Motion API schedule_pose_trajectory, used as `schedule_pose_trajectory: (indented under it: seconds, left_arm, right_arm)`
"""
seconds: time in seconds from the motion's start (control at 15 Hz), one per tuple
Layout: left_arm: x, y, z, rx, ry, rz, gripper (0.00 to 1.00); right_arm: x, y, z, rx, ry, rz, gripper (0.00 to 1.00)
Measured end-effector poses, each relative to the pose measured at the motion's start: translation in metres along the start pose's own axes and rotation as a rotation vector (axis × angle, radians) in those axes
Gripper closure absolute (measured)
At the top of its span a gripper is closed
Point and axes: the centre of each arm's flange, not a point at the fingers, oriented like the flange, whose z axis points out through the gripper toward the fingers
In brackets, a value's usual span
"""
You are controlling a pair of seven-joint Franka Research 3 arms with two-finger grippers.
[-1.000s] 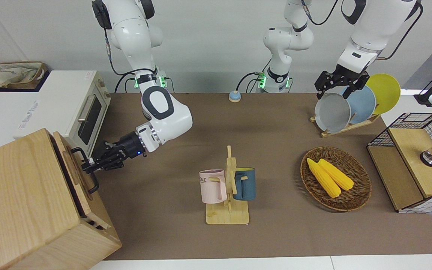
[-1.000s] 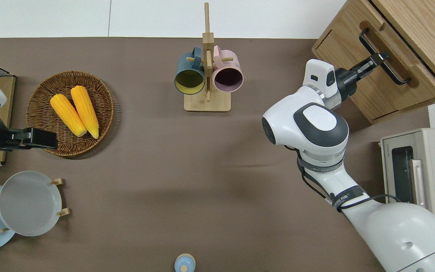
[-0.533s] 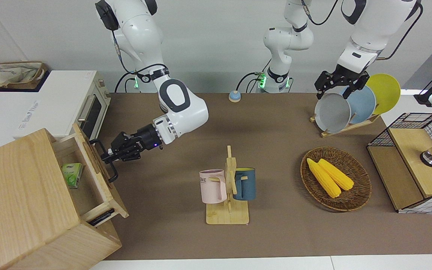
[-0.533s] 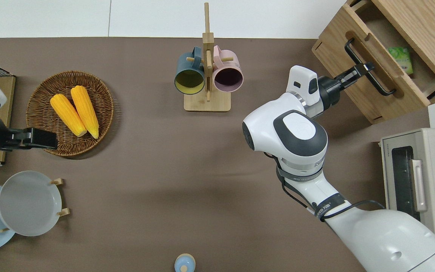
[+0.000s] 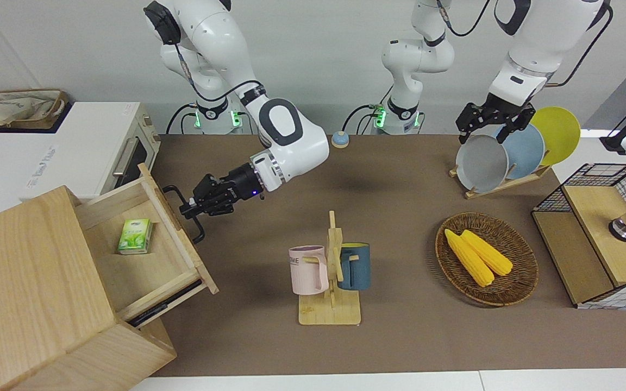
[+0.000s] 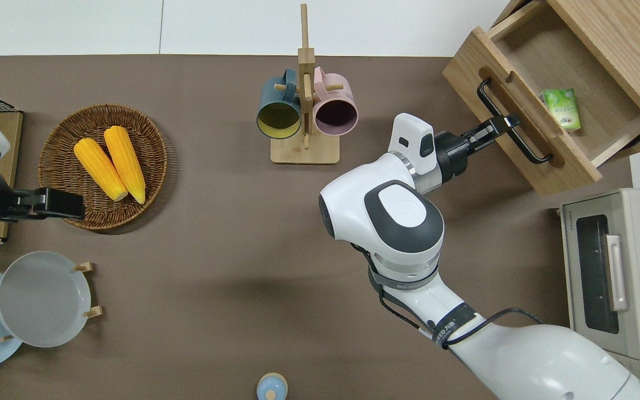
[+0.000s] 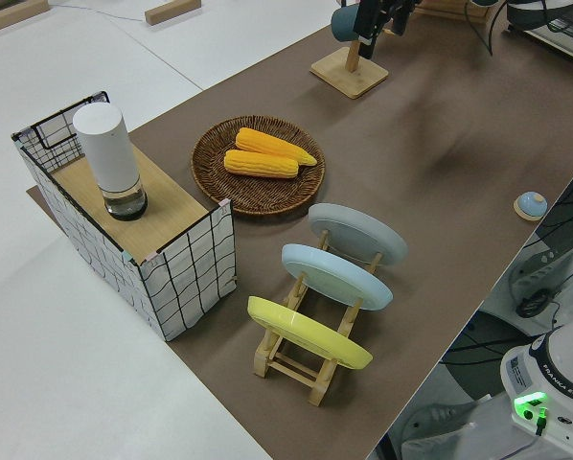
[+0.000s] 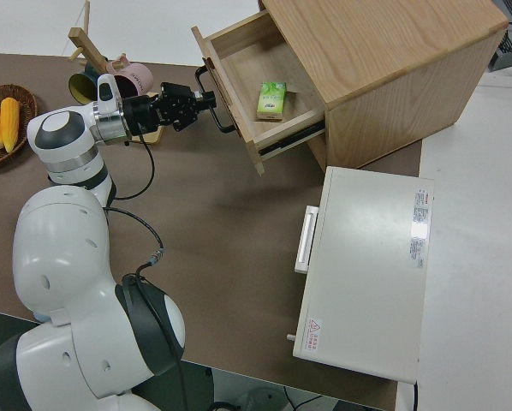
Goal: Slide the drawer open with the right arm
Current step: 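Pull the drawer handle toward the robot with the right gripper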
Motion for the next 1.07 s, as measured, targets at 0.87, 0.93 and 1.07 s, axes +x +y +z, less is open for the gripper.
schedule_pose_trajectory:
  seconds: [0.87, 0.93, 1.07]
  left_arm:
    - [0.000, 0.000, 0.000, 0.000, 0.000, 0.000, 0.00]
    - [0.000, 0.000, 0.000, 0.000, 0.000, 0.000, 0.00]
    - [0.000, 0.000, 0.000, 0.000, 0.000, 0.000, 0.00]
  right_arm:
    - [-0.013, -0.001, -0.067, 0.069, -0.012, -0.014, 0.82]
    - [-0.013, -0.002, -0.070, 0.071, -0.011, -0.015, 0.82]
    - [-0.014, -0.002, -0.071, 0.072, -0.011, -0.015, 0.82]
